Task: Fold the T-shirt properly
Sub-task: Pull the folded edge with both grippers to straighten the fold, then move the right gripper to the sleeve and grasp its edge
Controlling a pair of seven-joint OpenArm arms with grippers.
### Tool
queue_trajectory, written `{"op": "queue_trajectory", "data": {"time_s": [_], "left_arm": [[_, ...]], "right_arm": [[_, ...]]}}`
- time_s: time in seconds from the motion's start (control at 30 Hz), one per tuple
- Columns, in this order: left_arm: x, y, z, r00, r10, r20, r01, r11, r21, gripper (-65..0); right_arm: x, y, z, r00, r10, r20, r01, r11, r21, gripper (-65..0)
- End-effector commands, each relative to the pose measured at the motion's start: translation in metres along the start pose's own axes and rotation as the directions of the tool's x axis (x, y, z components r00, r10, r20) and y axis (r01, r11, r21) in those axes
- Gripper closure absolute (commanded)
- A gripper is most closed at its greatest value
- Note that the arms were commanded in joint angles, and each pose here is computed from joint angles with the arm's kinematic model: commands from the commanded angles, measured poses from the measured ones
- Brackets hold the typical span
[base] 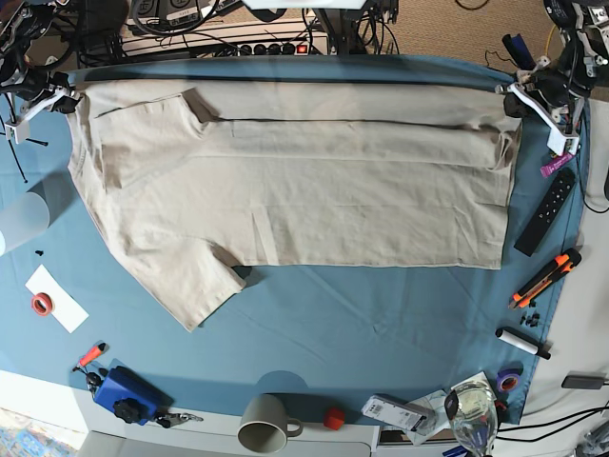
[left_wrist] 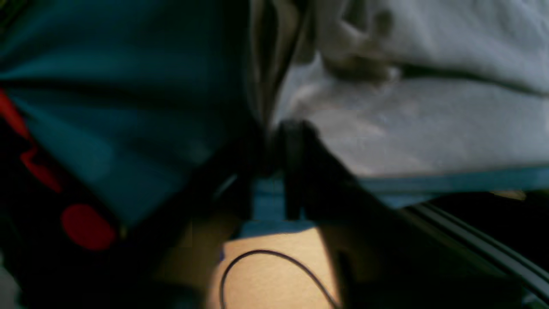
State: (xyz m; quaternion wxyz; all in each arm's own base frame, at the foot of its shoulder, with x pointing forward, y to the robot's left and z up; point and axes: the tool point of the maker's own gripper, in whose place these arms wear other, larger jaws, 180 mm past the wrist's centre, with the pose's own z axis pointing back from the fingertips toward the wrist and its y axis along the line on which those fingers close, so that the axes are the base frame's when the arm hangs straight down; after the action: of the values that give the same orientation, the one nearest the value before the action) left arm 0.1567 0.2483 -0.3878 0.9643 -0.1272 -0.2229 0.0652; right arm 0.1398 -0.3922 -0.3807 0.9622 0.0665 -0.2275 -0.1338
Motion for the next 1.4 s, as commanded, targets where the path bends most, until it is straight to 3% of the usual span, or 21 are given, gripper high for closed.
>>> {"op": "queue_trajectory", "data": {"time_s": [0.0,0.07,0.33,0.5,0.67,0.77,0.9,1.03,1.13,1.27,1.37], "left_arm": [[0.011,0.002,0.006,0.999,-0.019,0.035,0.018,1.000,0.008,-17.2],[0.012,0.001,0.007,0.999,-0.022,0.037,0.022,1.000,0.007,-21.3],[0.033,-0.002,0.025,0.986,-0.145,0.087,0.136,0.985,0.104,-21.5],[0.066,-0.014,0.048,0.942,-0.270,0.199,0.232,0.953,0.195,-21.5],[0.084,-0.023,0.059,0.906,-0.320,0.276,0.263,0.938,0.224,-21.5],[0.095,-0.027,0.063,0.881,-0.328,0.340,0.263,0.939,0.223,-21.5],[0.120,-0.036,0.073,0.819,-0.330,0.469,0.254,0.942,0.219,-21.6],[0.133,-0.039,0.077,0.801,-0.329,0.500,0.250,0.943,0.220,-21.5],[0.134,-0.041,0.077,0.800,-0.324,0.505,0.250,0.945,0.211,-21.5],[0.131,-0.044,0.074,0.807,-0.322,0.494,0.261,0.946,0.190,-21.5],[0.132,-0.045,0.074,0.807,-0.319,0.497,0.260,0.947,0.187,-21.6]], "right_arm": [[0.017,-0.006,0.010,0.998,0.040,0.040,-0.039,0.999,-0.024,-6.0],[0.017,-0.006,0.010,0.998,0.043,0.039,-0.043,0.999,-0.025,-9.6],[0.026,-0.001,0.017,0.996,0.077,0.052,-0.076,0.997,-0.029,-10.0],[0.049,0.014,0.032,0.978,0.178,0.106,-0.172,0.983,-0.064,-10.0],[0.066,0.016,0.050,0.951,0.288,0.116,-0.267,0.948,-0.174,-10.0],[0.087,0.023,0.058,0.920,0.333,0.206,-0.292,0.934,-0.207,-10.0],[0.133,0.034,0.072,0.847,0.343,0.406,-0.265,0.935,-0.237,-10.0],[0.169,0.039,0.082,0.806,0.320,0.498,-0.216,0.942,-0.256,-10.0],[0.182,0.047,0.072,0.803,0.329,0.497,-0.229,0.940,-0.252,-11.7],[0.194,0.064,0.033,0.824,0.341,0.453,-0.274,0.939,-0.207,-27.0],[0.216,0.083,0.011,0.816,0.349,0.460,-0.303,0.937,-0.172,-27.7]]}}
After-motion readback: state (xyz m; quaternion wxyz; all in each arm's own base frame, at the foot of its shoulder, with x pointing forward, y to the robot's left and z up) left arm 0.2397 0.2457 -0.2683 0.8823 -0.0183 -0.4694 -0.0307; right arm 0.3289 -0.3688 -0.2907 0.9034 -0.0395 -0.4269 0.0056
